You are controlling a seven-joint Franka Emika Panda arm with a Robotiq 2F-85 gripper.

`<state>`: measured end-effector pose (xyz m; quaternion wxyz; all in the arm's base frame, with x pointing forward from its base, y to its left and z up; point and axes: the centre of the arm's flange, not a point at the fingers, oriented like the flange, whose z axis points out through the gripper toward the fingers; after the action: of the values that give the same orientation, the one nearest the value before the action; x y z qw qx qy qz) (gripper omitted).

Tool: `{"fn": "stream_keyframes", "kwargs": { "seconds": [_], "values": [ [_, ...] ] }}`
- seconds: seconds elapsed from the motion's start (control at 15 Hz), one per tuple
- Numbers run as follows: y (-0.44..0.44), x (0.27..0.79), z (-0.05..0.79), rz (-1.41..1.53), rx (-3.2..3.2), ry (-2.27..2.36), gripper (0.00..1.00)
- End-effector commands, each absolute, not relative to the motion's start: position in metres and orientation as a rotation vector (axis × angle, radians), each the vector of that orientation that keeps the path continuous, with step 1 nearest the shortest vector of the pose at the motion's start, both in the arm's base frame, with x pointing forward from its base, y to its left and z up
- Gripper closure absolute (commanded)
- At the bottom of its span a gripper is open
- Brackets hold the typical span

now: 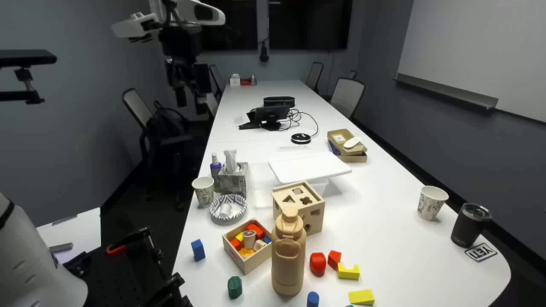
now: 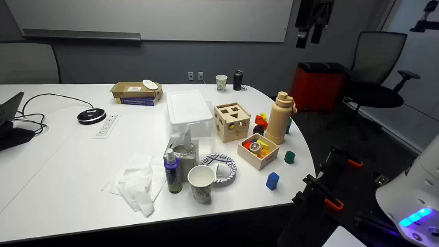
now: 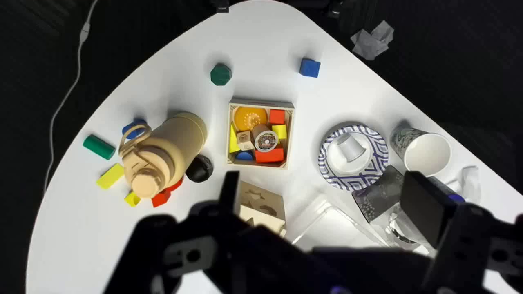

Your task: Turn the lid on the beige bottle.

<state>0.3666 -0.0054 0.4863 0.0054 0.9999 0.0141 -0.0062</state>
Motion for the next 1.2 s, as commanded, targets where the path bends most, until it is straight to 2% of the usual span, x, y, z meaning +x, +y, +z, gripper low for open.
{"fn": "stream_keyframes", "kwargs": {
  "seconds": [0.0, 0.67, 1.13],
  "values": [
    [-0.005, 0.367, 0.486, -0.019, 3.13, 0.044, 0.0],
    [-0.008, 0.37, 0.489, -0.05, 3.138, 0.054, 0.0],
    [-0.095, 0.44, 0.509, -0.186, 3.167, 0.177, 0.0]
  ]
}}
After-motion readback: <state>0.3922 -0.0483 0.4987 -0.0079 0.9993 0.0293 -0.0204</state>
